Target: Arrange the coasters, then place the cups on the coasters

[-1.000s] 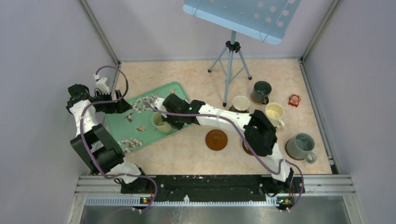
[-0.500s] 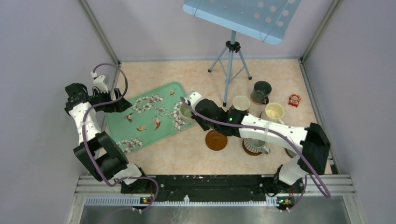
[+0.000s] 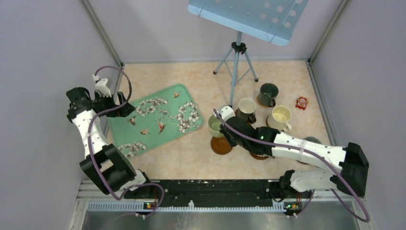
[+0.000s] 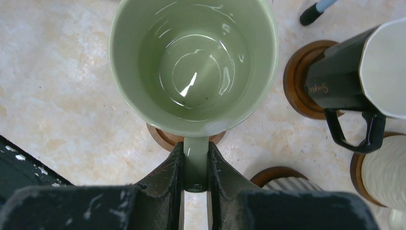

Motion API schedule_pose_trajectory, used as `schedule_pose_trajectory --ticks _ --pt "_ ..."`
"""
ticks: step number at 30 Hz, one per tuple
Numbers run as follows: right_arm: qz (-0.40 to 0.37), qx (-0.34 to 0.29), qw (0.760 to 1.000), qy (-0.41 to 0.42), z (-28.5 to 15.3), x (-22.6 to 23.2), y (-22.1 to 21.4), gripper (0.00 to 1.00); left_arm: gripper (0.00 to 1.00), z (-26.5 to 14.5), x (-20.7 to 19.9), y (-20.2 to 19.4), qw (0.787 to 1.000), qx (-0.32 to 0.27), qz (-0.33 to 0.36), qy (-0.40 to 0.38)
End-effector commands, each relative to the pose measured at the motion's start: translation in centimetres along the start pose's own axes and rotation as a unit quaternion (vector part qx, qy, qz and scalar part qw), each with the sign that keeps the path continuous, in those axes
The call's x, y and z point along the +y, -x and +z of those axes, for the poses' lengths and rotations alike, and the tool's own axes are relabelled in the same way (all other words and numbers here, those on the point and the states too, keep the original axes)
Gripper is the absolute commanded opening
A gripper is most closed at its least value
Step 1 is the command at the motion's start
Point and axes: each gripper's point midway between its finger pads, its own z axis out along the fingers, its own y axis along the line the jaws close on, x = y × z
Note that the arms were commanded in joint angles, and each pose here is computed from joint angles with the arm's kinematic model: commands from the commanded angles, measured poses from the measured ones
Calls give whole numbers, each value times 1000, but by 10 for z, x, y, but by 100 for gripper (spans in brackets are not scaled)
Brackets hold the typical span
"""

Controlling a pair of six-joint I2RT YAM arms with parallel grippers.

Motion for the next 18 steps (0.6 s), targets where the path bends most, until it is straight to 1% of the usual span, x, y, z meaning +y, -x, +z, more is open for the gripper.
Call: schedule_pose_trajectory --ticks 1,5,8,13,18 --pt "73 -61 995 -2 -16 -6 21 0 99 -5 -1 1 1000 -10 9 13" --pt "84 -43 996 -3 -9 -6 -3 0 99 -4 -2 -6 1000 -9 11 17" --pt "90 -36 995 -6 -6 -6 -13 0 99 -6 -2 -7 1000 -9 13 23" --pt "93 -32 995 7 -2 -1 -23 0 99 -8 -6 -7 1000 -12 14 24" --pt "101 -35 994 10 1 1 -24 0 99 -10 -7 -8 999 -18 22 31"
